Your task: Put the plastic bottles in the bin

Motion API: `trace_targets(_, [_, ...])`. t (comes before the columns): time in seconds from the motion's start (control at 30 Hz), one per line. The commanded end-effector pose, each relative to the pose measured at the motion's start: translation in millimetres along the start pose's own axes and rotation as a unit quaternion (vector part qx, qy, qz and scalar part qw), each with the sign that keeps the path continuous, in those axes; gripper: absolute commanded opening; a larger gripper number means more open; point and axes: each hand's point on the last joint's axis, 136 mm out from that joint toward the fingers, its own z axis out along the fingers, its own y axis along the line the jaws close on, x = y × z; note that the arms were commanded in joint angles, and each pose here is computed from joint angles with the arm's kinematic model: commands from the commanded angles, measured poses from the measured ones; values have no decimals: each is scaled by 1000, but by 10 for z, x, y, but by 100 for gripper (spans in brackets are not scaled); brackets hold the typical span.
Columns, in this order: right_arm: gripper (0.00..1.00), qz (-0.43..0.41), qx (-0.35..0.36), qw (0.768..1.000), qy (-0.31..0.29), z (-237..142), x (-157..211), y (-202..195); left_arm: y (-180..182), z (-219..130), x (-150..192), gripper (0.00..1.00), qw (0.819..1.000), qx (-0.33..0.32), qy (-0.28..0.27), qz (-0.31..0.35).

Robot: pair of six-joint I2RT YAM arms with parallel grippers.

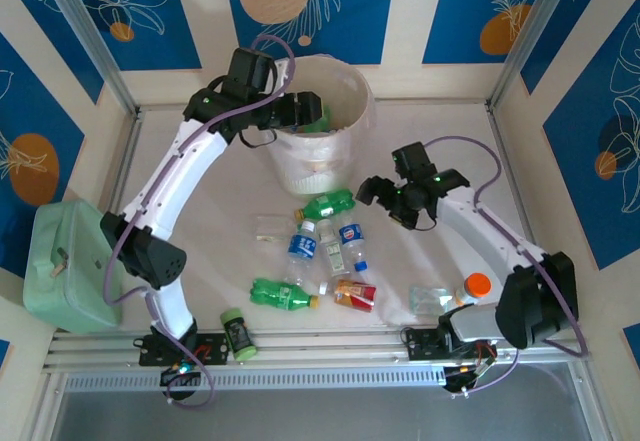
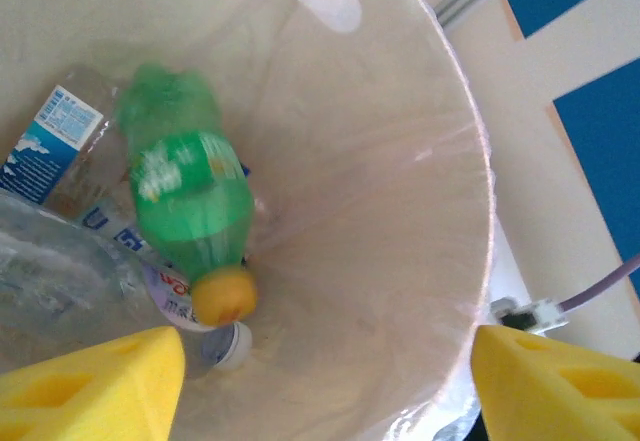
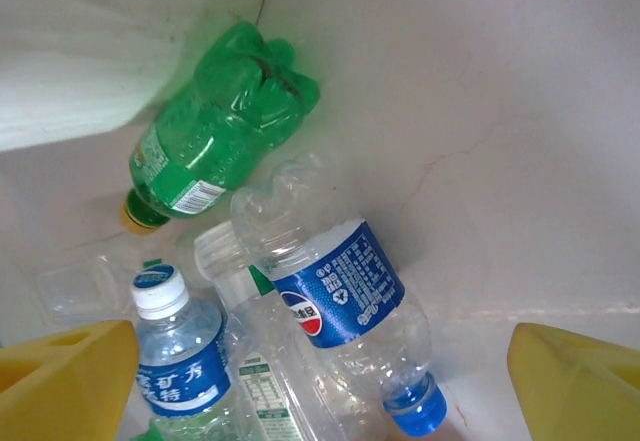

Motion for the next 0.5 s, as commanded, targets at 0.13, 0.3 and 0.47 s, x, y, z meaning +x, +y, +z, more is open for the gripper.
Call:
trace_targets(0.13, [93,-54,41,998,19,338,47,79,-36,-778,-240,82,994,-23,-103,24])
trace_targets(0.3, [92,-62,70,995,34,501,151,37,405,-1090,43,85,986,-81,-140,-32])
trace_targets(0.47, [91,-67,82,993,49,634,208,23,861,-1287,425,85,978,-111,-145,-104])
